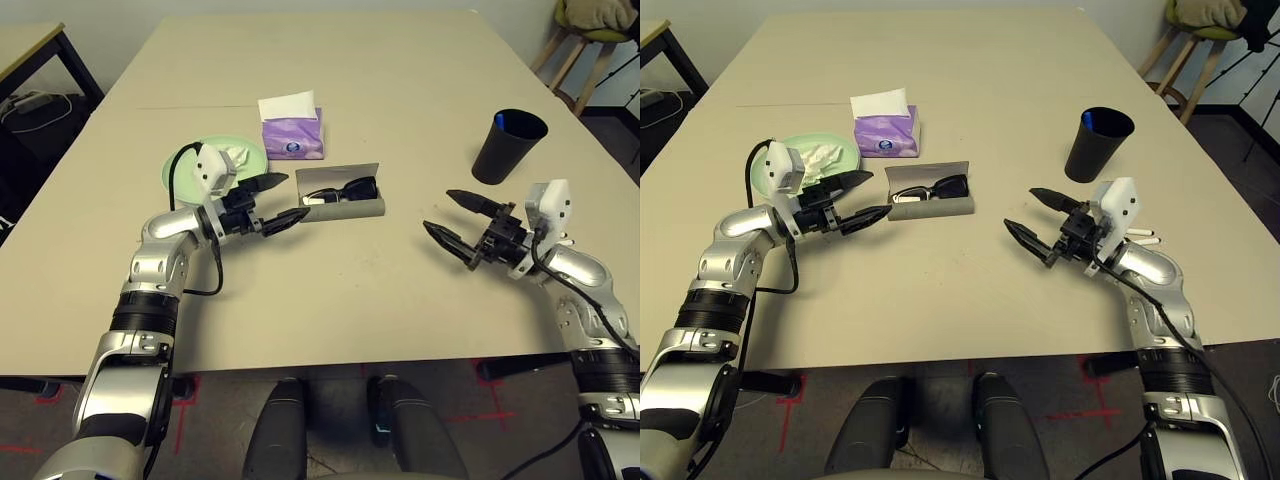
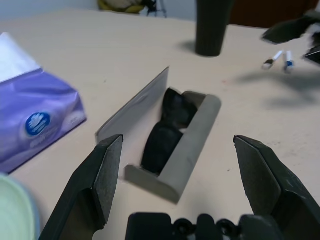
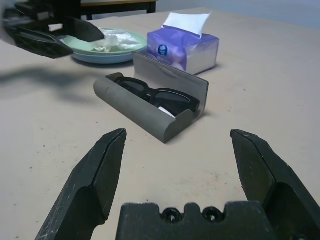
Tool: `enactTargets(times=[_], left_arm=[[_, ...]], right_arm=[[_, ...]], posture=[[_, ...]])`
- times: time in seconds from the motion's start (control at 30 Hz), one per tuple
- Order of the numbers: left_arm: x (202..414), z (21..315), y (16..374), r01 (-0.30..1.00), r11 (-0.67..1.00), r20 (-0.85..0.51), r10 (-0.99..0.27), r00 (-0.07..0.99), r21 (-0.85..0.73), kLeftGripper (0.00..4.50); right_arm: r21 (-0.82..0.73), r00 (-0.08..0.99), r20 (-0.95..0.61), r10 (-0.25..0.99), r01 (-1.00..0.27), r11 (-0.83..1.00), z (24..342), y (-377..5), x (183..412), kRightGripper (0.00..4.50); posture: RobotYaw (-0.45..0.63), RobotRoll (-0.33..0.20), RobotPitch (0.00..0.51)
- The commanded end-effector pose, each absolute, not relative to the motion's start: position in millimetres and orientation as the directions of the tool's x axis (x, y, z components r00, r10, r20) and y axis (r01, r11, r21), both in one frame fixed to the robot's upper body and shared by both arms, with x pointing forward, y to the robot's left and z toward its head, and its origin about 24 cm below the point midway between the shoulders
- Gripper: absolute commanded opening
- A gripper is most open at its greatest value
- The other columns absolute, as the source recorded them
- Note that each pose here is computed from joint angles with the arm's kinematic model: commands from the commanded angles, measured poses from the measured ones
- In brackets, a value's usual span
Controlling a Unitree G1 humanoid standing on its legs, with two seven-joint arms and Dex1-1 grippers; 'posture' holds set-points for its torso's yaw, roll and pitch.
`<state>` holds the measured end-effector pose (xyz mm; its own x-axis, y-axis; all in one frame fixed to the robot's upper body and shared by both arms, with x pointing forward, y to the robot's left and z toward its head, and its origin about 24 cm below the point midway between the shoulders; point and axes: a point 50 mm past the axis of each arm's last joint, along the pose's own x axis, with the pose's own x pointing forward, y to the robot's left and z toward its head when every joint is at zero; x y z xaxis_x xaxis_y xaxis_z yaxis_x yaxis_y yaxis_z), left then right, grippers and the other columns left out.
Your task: Organize and tidy the items on the table.
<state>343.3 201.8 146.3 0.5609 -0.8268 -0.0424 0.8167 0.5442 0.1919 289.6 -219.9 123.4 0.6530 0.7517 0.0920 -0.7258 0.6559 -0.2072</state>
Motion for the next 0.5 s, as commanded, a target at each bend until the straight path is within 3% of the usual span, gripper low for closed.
enactTargets(times=[0.03, 0.27, 0.43, 0.5], left_arm=[[347.5, 139.9, 198.8, 0.81, 0.556, -0.055, -0.817, 0.574, 0.188, 4.5], [355.5, 135.1, 198.0, 0.781, 0.596, -0.054, -0.788, 0.614, 0.187, 2.02], [368.4, 133.6, 205.7, 0.657, 0.73, -0.075, -0.656, 0.751, 0.19, 0.08], [372.6, 135.9, 206.6, 0.614, 0.77, -0.058, -0.615, 0.787, 0.172, 0.03]], right_arm=[[-0.207, 0.643, 0.089, 0.761, -0.735, 0.645, 124.5, -216.2, 287.7, 4.48], [-0.212, 0.635, 0.111, 0.764, -0.736, 0.643, 131.0, -210.0, 291.6, 4.5], [-0.217, 0.631, 0.119, 0.766, -0.737, 0.64, 134.7, -208.3, 293.2, 4.5], [-0.216, 0.631, 0.121, 0.767, -0.737, 0.64, 135.4, -208.1, 293.4, 4.5]], posture=[[0.14, 0.0, 0.11], [0.14, 0.0, 0.11], [0.14, 0.0, 0.118], [0.15, 0.0, 0.124]])
